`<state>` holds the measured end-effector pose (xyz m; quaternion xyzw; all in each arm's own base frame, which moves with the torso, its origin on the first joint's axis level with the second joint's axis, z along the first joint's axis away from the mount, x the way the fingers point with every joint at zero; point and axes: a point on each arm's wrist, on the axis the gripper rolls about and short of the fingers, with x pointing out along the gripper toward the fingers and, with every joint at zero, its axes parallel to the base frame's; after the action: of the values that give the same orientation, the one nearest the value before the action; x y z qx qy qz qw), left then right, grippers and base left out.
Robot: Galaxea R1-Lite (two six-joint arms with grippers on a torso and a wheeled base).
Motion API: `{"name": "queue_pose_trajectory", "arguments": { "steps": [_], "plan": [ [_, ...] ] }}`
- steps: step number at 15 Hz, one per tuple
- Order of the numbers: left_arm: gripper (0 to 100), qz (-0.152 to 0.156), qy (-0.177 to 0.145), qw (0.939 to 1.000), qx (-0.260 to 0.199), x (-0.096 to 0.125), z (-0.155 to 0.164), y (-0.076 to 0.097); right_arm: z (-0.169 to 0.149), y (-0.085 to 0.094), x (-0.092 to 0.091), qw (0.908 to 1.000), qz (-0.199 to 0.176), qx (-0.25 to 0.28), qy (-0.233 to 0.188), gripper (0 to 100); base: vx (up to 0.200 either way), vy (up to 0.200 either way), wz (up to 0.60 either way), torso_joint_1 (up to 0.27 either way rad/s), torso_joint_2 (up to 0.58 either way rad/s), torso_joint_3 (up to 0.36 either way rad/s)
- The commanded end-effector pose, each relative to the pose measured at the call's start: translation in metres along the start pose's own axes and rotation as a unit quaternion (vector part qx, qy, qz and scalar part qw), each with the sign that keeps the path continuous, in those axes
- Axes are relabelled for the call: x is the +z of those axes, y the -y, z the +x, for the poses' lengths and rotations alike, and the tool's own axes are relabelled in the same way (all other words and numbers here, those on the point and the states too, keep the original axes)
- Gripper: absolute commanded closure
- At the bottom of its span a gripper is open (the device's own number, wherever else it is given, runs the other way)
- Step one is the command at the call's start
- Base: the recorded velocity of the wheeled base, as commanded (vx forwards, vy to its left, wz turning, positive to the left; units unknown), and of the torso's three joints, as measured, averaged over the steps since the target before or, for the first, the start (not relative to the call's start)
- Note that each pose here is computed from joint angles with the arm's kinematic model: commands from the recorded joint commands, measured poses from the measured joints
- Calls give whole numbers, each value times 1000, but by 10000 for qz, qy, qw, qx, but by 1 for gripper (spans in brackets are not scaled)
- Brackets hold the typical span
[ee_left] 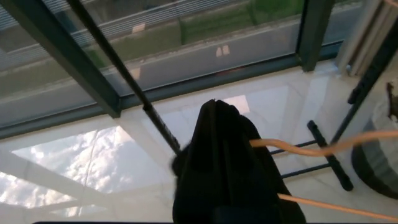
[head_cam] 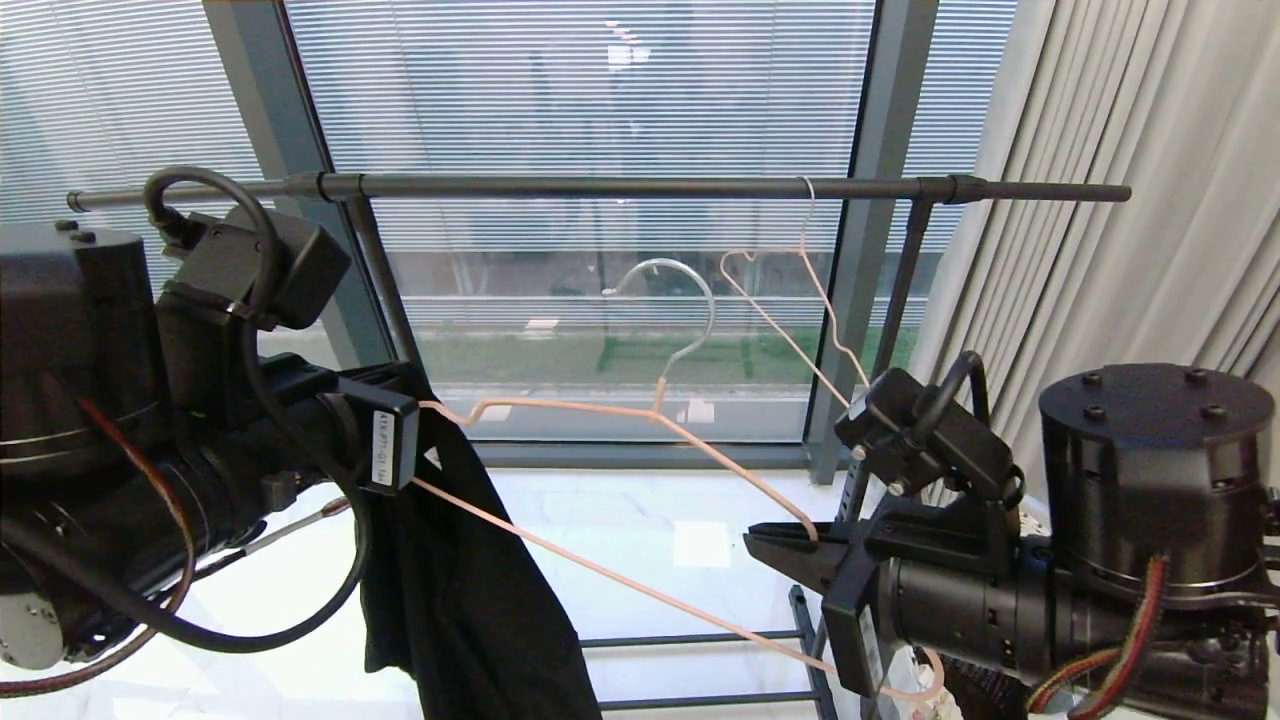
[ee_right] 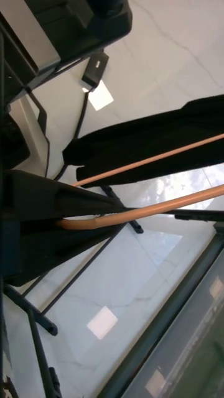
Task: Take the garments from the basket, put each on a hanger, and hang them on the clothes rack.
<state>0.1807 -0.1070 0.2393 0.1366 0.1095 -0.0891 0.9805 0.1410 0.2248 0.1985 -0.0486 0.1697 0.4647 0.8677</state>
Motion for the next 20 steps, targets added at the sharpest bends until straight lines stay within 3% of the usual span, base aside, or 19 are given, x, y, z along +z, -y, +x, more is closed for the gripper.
{"name": "queue_pose_trajectory", "arguments": {
  "steps": [1,3,8,12,15,18,19,20],
  "plan": [
    [100,-109,248,9985,-482,10,-11,18,18,-1,3,10000,10,6,-55,100,0,0,0,0,0,0],
    [100,-330,366,9967,-649,20,-15,33,33,-6,5,9999,-7,67,-98,100,0,0,0,0,0,0],
    [100,-460,481,9938,-888,27,-22,47,58,-16,6,9997,7,197,-164,100,0,0,0,0,0,0],
    [100,-452,550,9938,-859,29,-27,44,59,-15,7,9994,307,34,-141,100,0,0,0,0,0,0],
    [100,-150,659,9941,-847,27,-37,37,59,-13,8,9963,761,-408,-49,100,0,0,0,0,0,0],
    [100,-89,603,9946,-843,23,-36,39,56,-14,11,9960,748,-488,27,100,0,0,0,0,0,0],
    [0,-82,603,9946,-842,24,-35,39,53,-15,12,9962,732,-475,63,100,0,0,0,0,0,0],
    [0,-99,629,9944,-840,25,-35,39,51,-16,14,9963,722,-463,92,100,0,0,0,0,0,0]
  ]
}}
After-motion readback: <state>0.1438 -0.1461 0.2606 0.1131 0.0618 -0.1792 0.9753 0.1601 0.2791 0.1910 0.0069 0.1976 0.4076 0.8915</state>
